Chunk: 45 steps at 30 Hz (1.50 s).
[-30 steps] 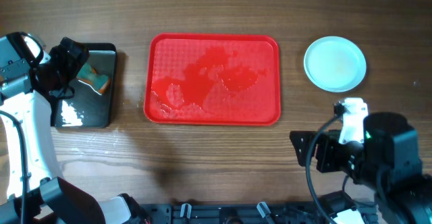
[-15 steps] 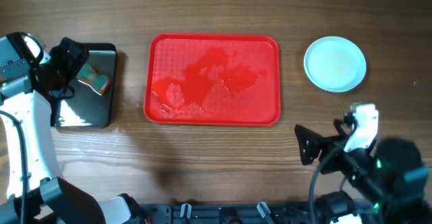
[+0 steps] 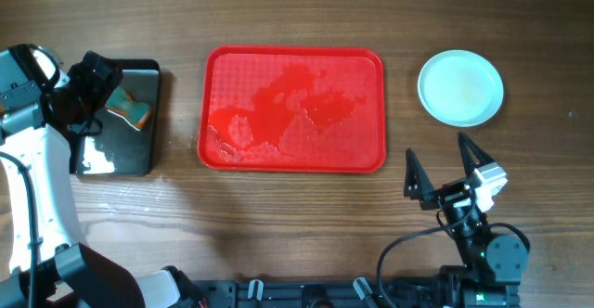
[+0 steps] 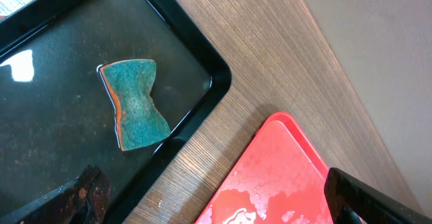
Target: Clean dirty plates on tray and stack at the side
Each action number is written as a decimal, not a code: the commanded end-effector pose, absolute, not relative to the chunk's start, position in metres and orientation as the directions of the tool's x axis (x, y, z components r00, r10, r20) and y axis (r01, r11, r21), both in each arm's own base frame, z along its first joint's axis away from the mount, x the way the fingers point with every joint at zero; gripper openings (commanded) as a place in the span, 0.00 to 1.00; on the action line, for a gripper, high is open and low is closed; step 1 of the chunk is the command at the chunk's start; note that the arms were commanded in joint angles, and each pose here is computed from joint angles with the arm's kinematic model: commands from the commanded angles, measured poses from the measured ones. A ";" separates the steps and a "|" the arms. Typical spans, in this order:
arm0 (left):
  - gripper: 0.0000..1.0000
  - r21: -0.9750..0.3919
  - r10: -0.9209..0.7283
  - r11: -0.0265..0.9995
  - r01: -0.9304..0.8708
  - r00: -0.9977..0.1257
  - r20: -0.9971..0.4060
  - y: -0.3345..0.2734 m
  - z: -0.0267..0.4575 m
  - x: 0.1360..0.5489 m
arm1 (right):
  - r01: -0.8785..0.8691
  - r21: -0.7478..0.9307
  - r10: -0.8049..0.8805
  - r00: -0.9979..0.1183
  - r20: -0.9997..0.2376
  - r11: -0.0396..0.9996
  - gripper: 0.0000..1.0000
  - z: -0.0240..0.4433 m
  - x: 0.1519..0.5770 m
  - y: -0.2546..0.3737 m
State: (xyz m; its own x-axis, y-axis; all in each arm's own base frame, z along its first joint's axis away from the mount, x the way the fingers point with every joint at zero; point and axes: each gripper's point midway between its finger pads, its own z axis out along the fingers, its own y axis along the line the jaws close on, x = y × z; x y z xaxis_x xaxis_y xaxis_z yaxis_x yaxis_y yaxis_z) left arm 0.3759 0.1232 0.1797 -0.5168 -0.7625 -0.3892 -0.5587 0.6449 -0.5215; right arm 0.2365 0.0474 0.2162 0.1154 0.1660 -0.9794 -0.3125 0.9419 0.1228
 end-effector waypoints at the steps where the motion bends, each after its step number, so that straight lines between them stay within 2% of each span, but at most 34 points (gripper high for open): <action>1: 1.00 -0.534 -0.765 0.642 -0.551 -0.516 -0.387 0.122 0.182 0.377 | -0.194 0.137 0.160 0.107 -0.981 0.971 1.00 0.208 0.242 0.024; 3: 1.00 -0.534 -0.764 0.642 -0.551 -0.516 -0.387 0.122 0.182 0.377 | -0.112 0.125 0.125 -0.004 -0.992 0.986 1.00 0.177 0.245 0.010; 6: 1.00 -0.534 -0.764 0.642 -0.551 -0.516 -0.387 0.122 0.182 0.377 | -0.083 -0.008 -0.007 0.016 -1.000 0.997 1.00 0.179 0.245 0.005; 11: 1.00 -0.534 -0.764 0.642 -0.551 -0.516 -0.387 0.122 0.182 0.377 | 0.067 0.023 0.023 0.003 -1.000 0.998 1.00 0.175 0.246 -0.021; 32: 1.00 -0.518 -0.761 0.647 -0.559 -0.512 -0.398 0.126 0.181 0.376 | 0.036 0.002 0.002 0.005 -1.000 0.999 1.00 0.176 0.246 -0.016; 33: 1.00 -0.477 -0.753 0.658 -0.583 -0.502 -0.425 0.134 0.180 0.373 | 0.036 0.002 0.002 0.006 -1.000 0.999 1.00 0.176 0.246 -0.016; 36: 1.00 -0.346 -0.771 0.636 -0.690 -0.551 -0.319 0.131 0.155 0.331 | 0.036 0.002 0.002 0.005 -1.000 0.999 1.00 0.176 0.246 -0.016; 40: 1.00 -0.344 -0.746 0.666 -0.662 -0.609 -0.271 0.098 0.151 0.310 | 0.036 0.002 0.002 0.005 -1.000 0.999 1.00 0.176 0.246 -0.016; 45: 1.00 -0.391 -0.628 0.775 -0.496 -0.668 -0.398 0.042 0.142 0.296 | 0.036 0.002 0.002 0.005 -1.000 0.999 1.00 0.176 0.246 -0.016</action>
State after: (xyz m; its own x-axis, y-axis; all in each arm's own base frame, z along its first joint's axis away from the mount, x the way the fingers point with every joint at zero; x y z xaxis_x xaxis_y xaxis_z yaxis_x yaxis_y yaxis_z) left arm 0.3095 0.0619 0.1475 -0.6434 -0.6766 -0.3581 -0.5582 0.7348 -0.3855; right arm 0.2467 -0.0134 0.1735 -0.0069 0.0209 -0.9998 0.0238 0.9995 0.0208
